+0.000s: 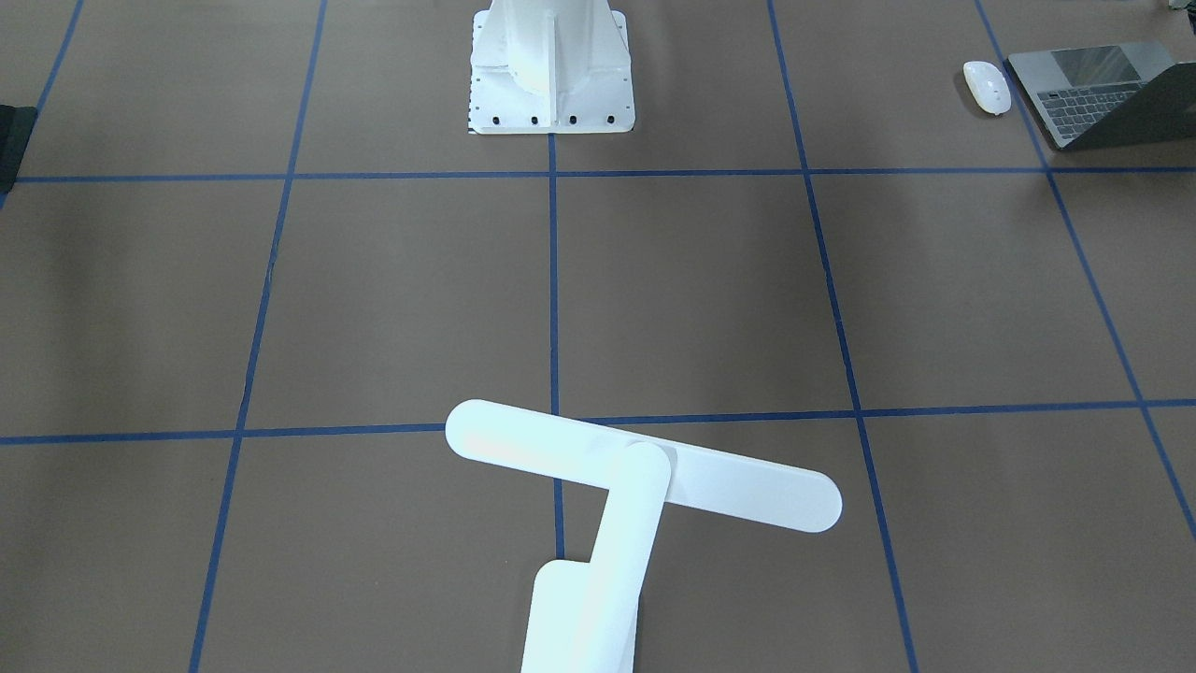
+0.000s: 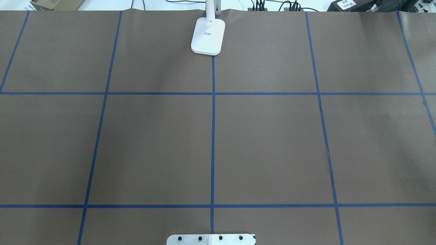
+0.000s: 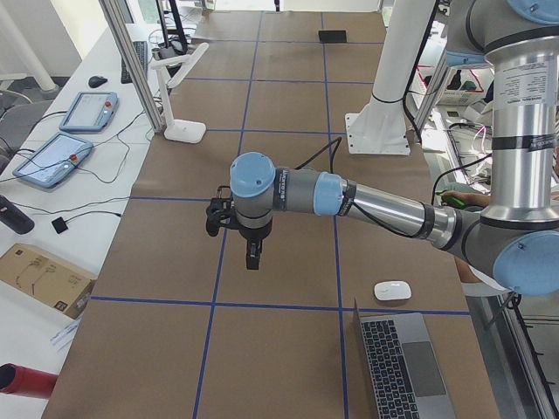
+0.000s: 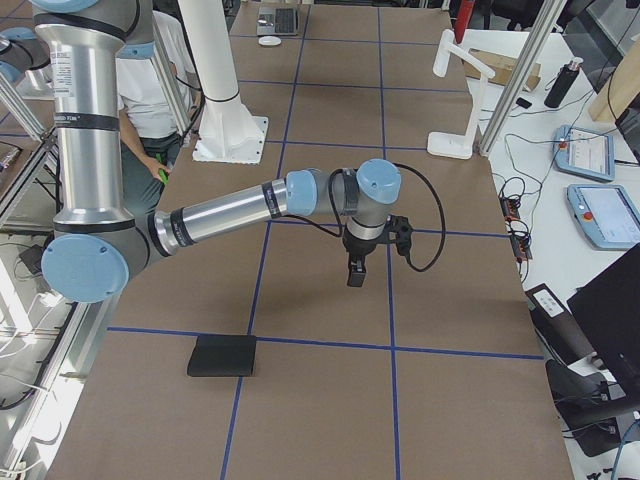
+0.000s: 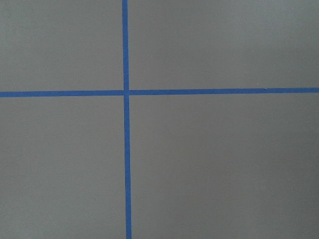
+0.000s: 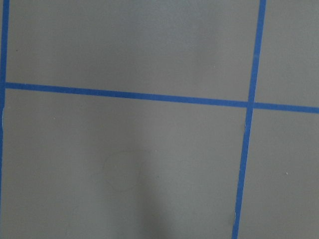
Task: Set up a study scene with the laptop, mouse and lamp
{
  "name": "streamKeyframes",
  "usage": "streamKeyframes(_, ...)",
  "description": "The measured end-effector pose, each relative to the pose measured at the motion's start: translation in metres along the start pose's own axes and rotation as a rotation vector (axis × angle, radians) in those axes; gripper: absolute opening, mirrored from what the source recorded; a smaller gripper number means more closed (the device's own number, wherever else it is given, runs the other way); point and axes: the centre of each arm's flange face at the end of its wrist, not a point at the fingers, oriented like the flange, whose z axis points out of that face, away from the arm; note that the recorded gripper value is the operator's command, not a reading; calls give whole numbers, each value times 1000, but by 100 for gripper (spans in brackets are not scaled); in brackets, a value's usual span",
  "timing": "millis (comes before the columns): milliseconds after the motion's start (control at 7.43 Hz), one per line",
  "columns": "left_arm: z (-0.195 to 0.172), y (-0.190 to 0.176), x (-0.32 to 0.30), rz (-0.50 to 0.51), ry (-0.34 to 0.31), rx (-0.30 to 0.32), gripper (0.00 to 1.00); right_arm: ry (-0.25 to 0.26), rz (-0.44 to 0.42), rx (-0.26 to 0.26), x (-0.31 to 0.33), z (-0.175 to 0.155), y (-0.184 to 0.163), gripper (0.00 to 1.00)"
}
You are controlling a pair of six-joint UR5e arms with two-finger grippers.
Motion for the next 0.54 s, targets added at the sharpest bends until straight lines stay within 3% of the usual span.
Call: streamKeyframes(539, 16, 35, -21, 13, -14, 15, 100, -10, -25, 25, 32, 31, 28, 99)
